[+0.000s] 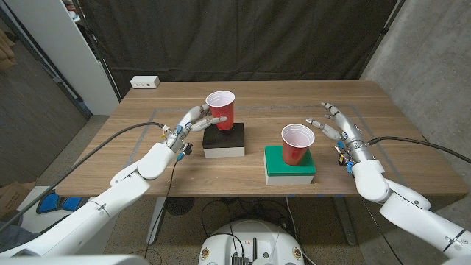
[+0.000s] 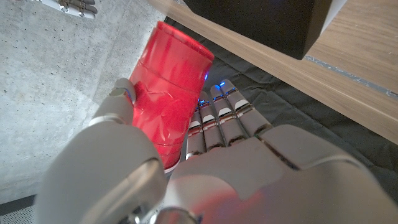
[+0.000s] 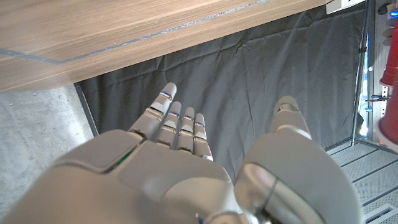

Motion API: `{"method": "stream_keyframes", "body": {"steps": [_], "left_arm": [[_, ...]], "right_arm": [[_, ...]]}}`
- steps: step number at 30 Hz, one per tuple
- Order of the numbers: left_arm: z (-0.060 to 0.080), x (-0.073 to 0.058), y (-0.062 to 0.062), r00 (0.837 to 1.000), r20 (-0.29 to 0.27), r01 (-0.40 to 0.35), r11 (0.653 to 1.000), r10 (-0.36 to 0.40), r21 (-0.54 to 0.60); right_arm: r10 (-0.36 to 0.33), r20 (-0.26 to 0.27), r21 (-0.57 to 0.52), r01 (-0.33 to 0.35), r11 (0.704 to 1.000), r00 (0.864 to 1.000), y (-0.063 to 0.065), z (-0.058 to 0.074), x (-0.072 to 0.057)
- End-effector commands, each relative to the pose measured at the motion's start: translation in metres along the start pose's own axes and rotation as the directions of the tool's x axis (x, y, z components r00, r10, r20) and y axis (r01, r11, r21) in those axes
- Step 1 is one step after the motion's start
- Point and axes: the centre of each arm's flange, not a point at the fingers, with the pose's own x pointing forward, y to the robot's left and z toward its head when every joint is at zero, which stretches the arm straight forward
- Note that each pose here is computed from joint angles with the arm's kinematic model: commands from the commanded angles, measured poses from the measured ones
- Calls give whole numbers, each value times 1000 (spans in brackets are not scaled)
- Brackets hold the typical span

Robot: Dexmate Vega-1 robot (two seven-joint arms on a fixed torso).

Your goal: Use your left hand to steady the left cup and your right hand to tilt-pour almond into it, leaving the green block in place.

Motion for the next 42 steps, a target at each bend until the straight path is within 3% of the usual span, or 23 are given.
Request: {"method": "stream_keyframes", "body": {"steps": [1,24,42], "left_arm": [[2,5,0,1000,12,0,1000,0,-1],[5,12,-3,1000,14,11,1000,-11,-3],[3,3,4,1000,2,-13,1000,13,-14]], "right_arm": [[-17,-10,-14,17,1000,1000,-2,1,-25],[-29,-44,-56,26,998,999,-17,1,-75],[-10,-80,-60,5,998,997,-23,2,-114]]}}
